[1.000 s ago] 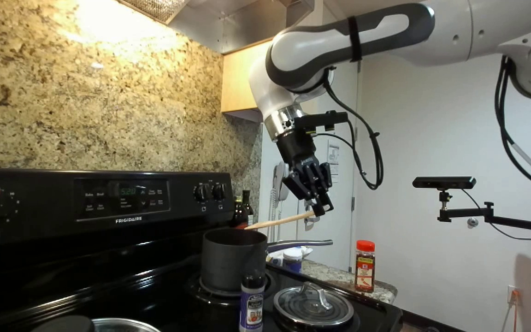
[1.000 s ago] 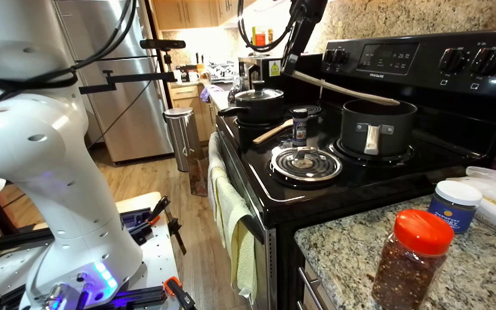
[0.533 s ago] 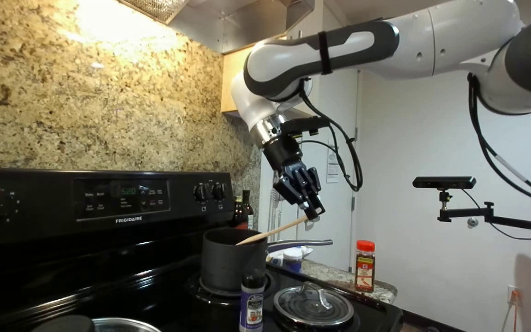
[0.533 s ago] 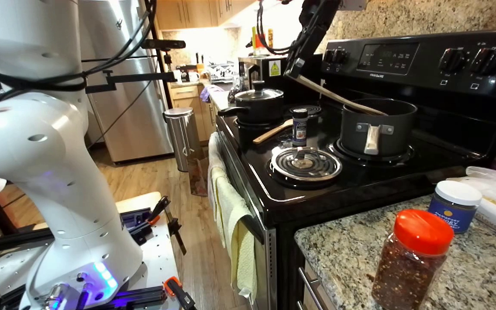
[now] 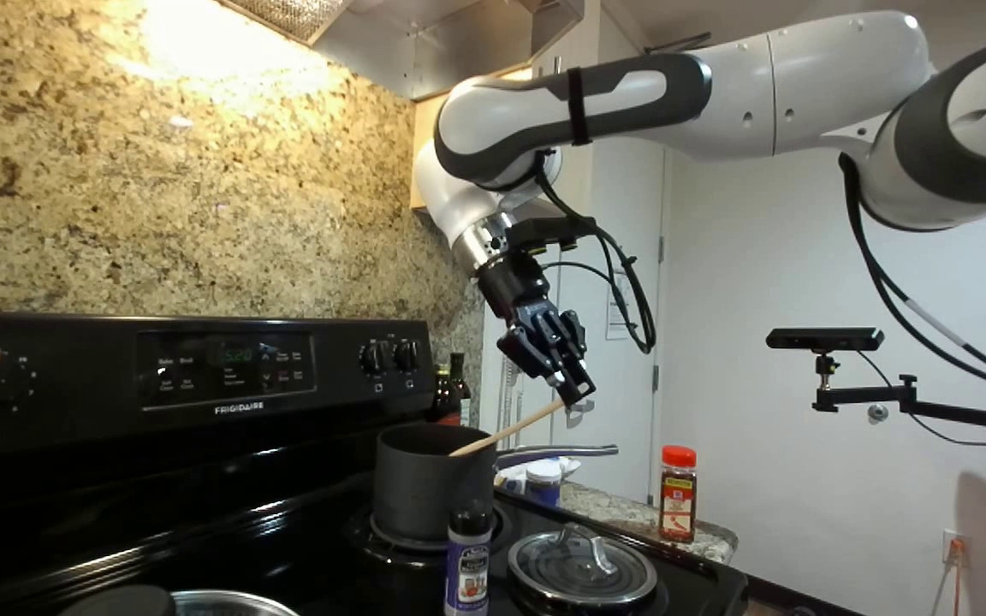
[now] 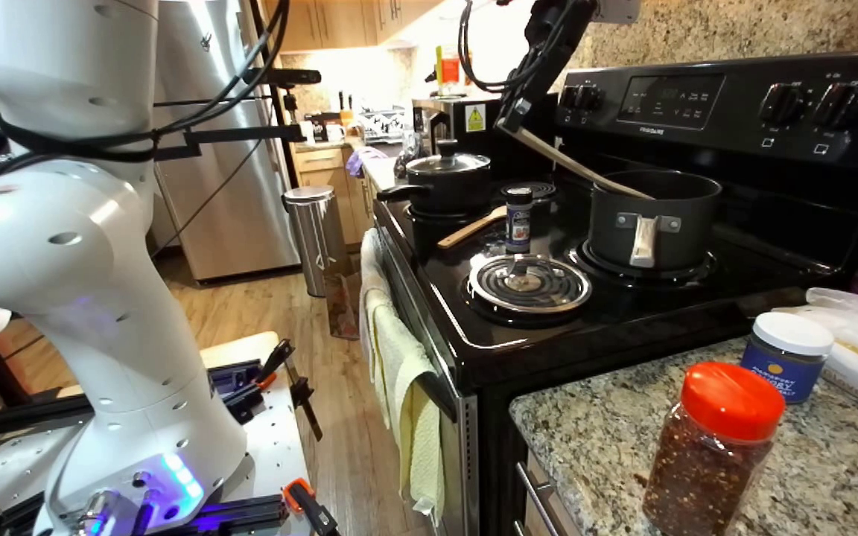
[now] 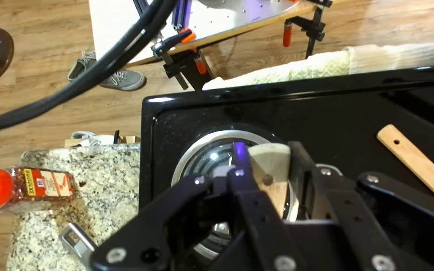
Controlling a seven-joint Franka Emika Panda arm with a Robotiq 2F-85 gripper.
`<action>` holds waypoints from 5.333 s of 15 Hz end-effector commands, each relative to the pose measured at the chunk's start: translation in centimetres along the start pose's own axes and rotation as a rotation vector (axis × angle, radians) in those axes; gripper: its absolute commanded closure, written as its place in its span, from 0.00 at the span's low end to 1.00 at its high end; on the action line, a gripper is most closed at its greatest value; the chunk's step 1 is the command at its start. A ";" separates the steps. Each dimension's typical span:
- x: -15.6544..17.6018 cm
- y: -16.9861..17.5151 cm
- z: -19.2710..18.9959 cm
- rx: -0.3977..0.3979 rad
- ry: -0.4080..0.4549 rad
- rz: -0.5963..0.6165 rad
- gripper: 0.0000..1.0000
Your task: Place the glass lid on the bottom right plate of the stove, place one of the cooking sticks in the pot on the upper right plate
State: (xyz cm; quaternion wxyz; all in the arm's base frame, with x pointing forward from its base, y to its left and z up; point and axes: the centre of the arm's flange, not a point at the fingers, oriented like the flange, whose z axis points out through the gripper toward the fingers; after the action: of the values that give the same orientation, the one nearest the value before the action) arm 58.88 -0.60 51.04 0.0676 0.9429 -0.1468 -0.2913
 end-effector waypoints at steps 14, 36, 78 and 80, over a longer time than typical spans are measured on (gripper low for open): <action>0.5 0.0 -2.1 0.006 -0.051 0.018 0.86; 5.1 -1.9 -2.1 0.020 -0.077 0.026 0.86; -9.5 4.9 4.3 0.219 0.326 0.088 0.00; -9.7 4.7 5.3 0.237 0.367 0.045 0.00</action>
State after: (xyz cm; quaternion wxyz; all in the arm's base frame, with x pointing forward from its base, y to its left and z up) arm 51.75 -2.42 55.33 0.0110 0.9684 -0.2149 -0.1263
